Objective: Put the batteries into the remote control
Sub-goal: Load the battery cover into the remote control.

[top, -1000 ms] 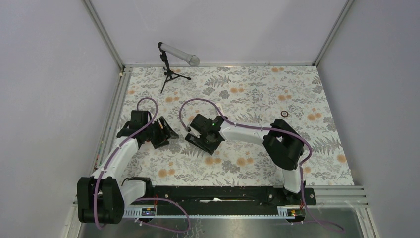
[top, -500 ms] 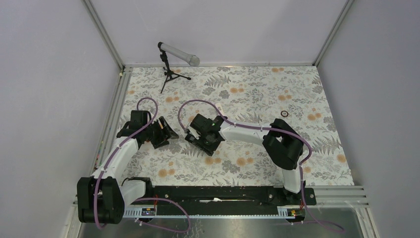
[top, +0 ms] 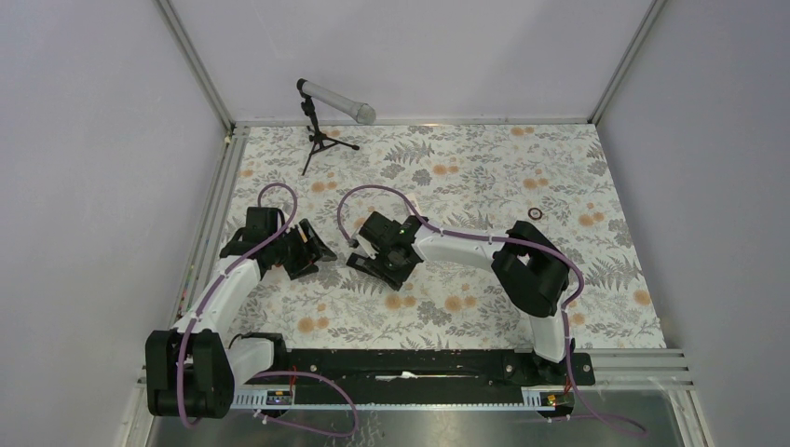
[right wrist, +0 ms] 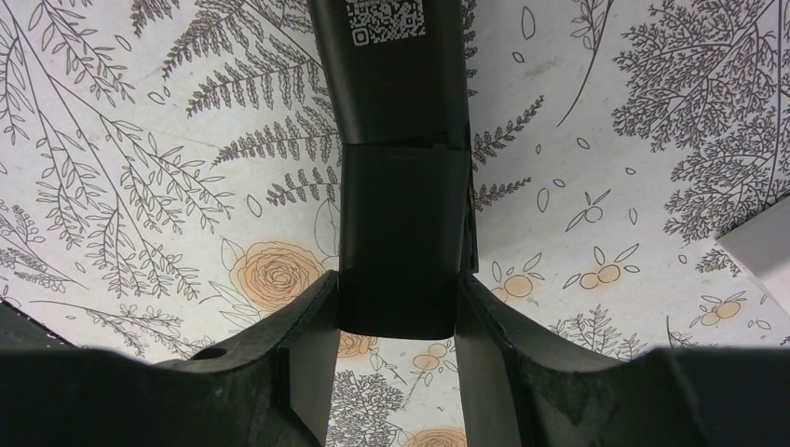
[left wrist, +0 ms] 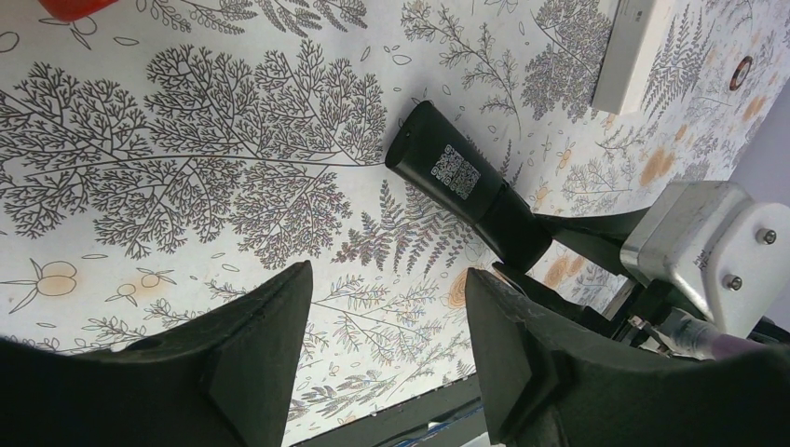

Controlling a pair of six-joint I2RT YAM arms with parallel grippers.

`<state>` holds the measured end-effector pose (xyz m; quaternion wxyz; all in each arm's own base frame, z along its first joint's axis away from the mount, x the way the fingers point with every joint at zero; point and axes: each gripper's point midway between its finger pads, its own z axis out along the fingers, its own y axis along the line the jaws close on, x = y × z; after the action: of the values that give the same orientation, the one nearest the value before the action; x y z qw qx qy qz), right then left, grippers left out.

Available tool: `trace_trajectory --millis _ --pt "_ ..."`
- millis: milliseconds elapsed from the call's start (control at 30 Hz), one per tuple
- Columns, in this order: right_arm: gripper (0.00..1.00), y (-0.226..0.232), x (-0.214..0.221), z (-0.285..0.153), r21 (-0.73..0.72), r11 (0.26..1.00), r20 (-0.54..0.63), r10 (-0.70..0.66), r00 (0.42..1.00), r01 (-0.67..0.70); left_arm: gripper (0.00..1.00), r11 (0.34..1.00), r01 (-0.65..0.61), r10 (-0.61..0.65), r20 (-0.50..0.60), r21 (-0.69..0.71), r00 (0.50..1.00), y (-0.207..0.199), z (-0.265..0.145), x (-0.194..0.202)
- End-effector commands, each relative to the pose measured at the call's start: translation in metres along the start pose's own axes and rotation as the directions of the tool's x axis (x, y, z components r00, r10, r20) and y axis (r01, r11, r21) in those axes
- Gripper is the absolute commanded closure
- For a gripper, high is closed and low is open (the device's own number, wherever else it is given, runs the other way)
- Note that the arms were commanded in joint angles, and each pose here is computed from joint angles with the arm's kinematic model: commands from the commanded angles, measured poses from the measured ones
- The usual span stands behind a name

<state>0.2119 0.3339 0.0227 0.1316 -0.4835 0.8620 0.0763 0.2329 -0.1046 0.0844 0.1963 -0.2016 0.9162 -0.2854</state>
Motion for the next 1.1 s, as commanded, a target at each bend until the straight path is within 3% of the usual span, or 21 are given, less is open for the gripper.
trace_trajectory --millis 0,300,833,1067 --pt "0.73 -0.007 -0.013 -0.005 0.021 1.0 0.048 0.015 0.999 -0.016 0.37 0.999 -0.023 0.022 0.016 0.028 1.0 -0.005 -0.001 -0.006" --pt "0.72 -0.013 -0.013 0.0 0.032 0.999 0.044 0.013 0.999 -0.014 0.37 0.999 -0.02 0.02 0.012 0.028 1.0 -0.005 0.0 -0.005" --pt "0.55 -0.017 -0.009 0.006 0.03 0.998 0.008 -0.048 0.999 0.047 0.37 0.999 -0.023 0.022 0.01 0.036 1.0 -0.006 -0.001 -0.005" --pt "0.53 -0.022 -0.011 0.009 0.037 0.997 0.009 -0.069 0.998 0.068 0.37 0.999 -0.027 0.026 0.01 0.039 1.0 -0.006 -0.001 -0.004"
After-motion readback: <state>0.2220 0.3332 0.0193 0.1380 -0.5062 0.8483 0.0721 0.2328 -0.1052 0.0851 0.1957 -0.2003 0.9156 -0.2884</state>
